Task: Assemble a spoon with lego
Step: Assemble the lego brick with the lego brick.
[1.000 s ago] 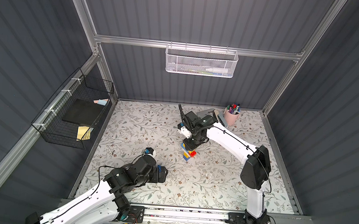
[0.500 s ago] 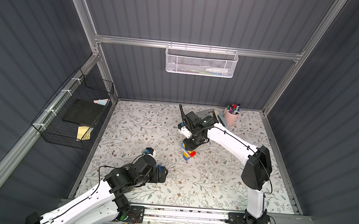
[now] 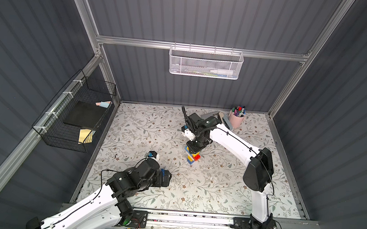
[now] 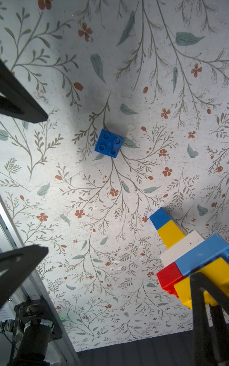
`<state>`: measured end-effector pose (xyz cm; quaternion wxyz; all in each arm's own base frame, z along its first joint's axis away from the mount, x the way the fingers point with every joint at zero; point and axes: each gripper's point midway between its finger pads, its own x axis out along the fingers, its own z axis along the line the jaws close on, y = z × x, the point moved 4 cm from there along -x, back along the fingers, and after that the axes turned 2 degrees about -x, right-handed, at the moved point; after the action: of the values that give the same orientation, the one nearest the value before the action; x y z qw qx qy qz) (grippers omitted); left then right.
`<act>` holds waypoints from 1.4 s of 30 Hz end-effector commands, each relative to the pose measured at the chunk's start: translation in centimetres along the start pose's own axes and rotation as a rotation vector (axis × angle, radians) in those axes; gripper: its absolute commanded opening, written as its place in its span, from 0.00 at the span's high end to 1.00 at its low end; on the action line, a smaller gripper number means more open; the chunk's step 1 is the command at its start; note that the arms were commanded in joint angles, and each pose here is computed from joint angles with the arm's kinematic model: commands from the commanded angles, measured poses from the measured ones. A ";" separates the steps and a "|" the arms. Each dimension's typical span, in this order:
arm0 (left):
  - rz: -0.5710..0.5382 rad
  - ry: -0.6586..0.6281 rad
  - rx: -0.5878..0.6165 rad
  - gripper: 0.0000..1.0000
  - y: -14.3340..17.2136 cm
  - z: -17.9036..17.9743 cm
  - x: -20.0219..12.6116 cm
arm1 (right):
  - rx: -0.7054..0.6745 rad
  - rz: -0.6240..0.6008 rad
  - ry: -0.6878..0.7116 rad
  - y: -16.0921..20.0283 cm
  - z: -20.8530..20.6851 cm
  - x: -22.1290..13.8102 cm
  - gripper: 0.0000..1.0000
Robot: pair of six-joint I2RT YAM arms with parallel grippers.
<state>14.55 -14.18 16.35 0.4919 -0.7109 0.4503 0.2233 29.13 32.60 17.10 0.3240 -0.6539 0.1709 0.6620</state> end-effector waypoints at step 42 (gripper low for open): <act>-0.005 0.015 -0.002 0.01 0.3 0.2 -0.3 | 0.237 0.419 0.014 4.8 0.1 8.4 1.00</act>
<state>14.41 -14.03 16.40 0.4904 -0.7142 0.4492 0.2182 29.08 33.12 16.39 0.3454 -0.6297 0.2658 0.6431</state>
